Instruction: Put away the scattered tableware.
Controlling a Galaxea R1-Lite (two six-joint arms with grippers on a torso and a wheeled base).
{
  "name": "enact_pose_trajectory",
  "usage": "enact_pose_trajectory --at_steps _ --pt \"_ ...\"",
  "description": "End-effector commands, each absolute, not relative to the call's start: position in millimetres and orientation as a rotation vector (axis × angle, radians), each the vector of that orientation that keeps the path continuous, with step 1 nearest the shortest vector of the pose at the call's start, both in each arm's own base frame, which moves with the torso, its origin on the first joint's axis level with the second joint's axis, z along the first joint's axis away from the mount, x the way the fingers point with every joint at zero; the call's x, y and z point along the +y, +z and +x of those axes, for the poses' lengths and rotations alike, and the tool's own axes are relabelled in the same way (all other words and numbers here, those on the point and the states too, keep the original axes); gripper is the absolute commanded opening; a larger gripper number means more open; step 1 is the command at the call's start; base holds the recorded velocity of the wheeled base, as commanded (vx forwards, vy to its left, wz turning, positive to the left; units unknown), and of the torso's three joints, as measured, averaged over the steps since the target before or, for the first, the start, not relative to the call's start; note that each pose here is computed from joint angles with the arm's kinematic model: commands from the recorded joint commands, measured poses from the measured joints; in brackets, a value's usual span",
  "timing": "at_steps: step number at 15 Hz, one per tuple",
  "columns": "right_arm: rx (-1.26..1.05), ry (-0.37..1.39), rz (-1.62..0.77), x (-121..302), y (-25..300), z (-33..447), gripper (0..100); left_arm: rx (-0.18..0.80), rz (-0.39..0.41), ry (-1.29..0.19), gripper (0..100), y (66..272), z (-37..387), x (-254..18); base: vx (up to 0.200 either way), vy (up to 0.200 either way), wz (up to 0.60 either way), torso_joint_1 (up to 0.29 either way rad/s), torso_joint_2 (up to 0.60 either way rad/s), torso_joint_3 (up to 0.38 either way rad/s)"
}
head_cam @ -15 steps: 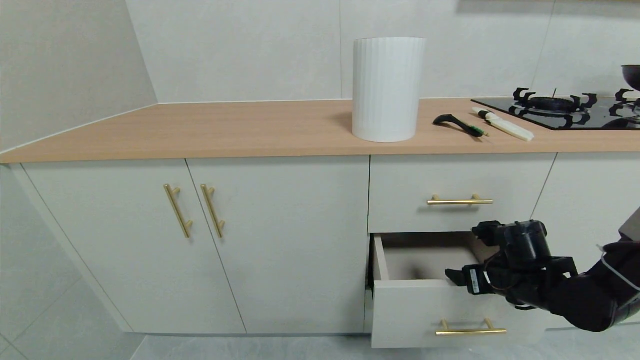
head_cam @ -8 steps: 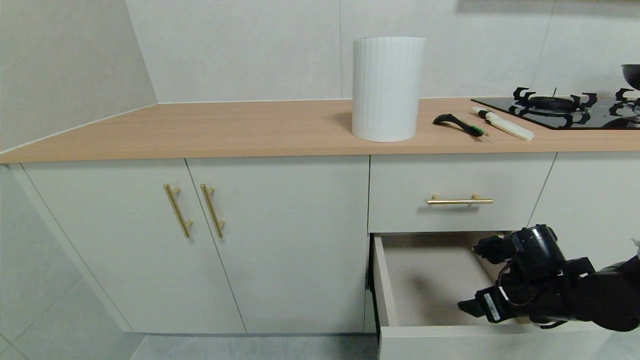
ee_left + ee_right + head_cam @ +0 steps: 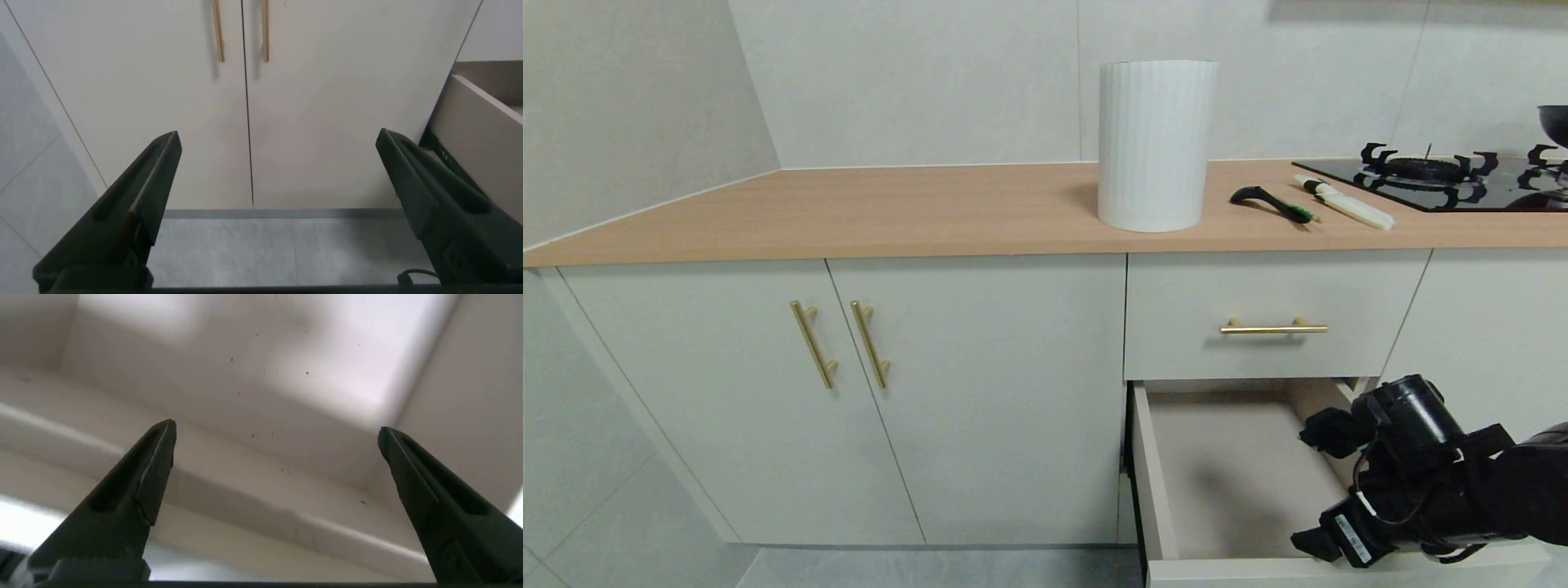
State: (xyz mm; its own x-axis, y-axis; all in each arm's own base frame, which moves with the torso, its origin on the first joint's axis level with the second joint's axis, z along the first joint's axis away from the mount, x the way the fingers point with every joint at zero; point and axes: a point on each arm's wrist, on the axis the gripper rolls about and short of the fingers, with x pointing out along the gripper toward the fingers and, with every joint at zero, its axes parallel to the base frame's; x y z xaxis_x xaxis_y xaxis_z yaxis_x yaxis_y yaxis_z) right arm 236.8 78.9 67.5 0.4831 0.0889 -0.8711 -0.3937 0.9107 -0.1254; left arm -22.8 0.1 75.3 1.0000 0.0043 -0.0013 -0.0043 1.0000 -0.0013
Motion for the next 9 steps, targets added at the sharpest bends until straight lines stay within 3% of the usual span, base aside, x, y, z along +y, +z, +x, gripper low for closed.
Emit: enact_pose_trajectory --at_steps 1,9 --pt "1.023 0.341 -0.359 84.2 78.8 224.8 100 0.002 -0.002 0.005 100 75.3 -22.8 0.1 0.0 0.0 0.0 0.0 0.0 0.0" --pt "1.142 0.48 -0.519 96.0 97.7 179.5 100 0.002 -0.002 0.005 100 75.3 -22.8 0.1 0.0 0.0 0.0 0.0 0.0 0.0"
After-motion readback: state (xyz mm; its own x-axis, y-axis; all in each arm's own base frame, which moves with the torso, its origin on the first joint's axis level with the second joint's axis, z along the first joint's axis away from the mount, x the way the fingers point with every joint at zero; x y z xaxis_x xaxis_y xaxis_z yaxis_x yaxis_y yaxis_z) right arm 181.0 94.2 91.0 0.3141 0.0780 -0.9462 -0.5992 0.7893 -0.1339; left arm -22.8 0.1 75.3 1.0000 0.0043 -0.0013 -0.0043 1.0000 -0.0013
